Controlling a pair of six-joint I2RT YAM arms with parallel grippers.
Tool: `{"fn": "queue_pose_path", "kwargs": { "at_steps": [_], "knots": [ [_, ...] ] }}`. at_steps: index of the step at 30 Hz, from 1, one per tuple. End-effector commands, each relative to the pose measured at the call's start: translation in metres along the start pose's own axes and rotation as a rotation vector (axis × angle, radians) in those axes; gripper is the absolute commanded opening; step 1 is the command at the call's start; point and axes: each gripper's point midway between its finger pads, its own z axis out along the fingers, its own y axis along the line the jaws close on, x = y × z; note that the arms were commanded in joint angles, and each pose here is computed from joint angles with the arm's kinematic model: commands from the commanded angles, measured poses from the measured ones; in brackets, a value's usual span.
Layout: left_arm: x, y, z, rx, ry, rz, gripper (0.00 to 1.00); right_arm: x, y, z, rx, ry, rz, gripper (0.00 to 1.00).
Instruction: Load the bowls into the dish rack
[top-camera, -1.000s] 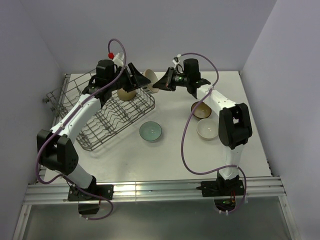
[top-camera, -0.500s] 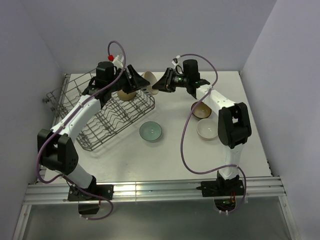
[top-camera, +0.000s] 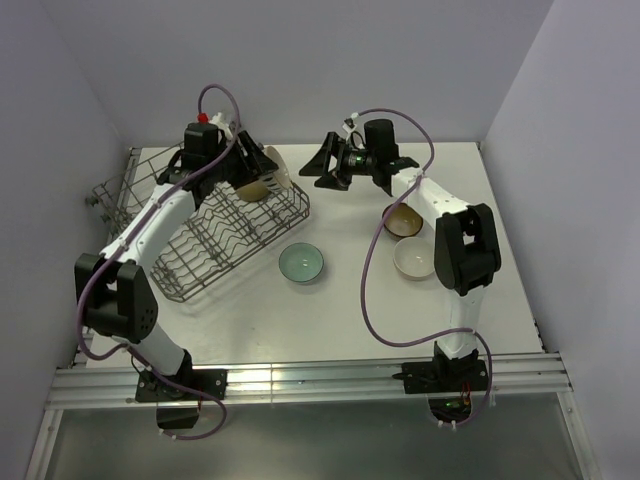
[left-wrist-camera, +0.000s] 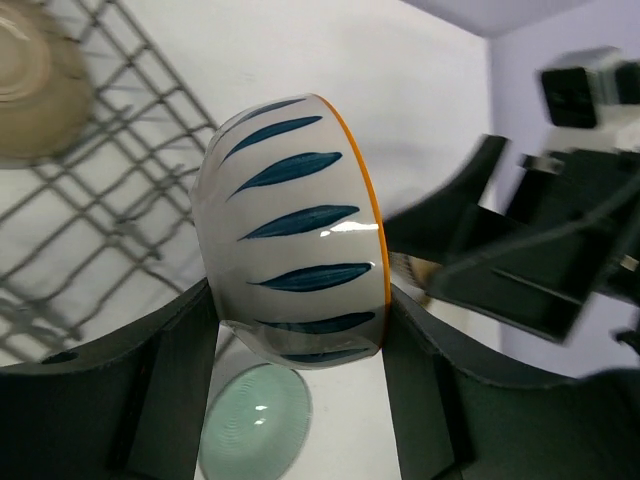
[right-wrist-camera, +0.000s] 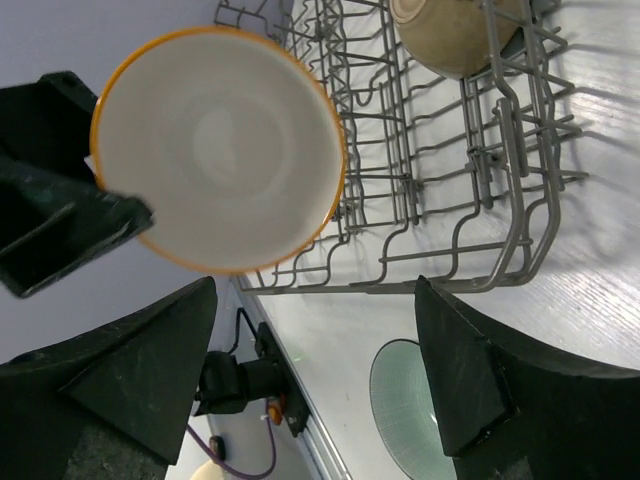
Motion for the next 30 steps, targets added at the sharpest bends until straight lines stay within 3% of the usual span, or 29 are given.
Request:
{"fn": "queue_pose_path", "kwargs": {
  "at_steps": [1, 8, 9, 12, 30],
  "knots": [
    [-0.037, 0.007, -0.004, -0.11, -0.115, 0.104, 0.0, -0.008, 0.014, -0.004, 0.003, -0.01, -0.076, 0.88],
    [-0.043, 0.043, -0.005, -0.31, -0.139, 0.218, 0.0, -0.014, 0.003, -0.023, 0.062, -0.022, -0.094, 0.91],
    [-0.045, 0.054, -0.004, -0.373, -0.152, 0.238, 0.0, -0.016, 0.004, -0.027, 0.064, -0.028, -0.102, 0.98],
    [-0.039, 0.064, 0.001, -0.435, -0.123, 0.32, 0.0, -0.02, 0.001, -0.038, 0.077, -0.039, -0.103, 0.99],
    [-0.013, 0.092, 0.046, -0.601, 0.014, 0.588, 0.0, -0.047, -0.002, -0.095, 0.091, -0.144, -0.093, 1.0]
  ]
}}
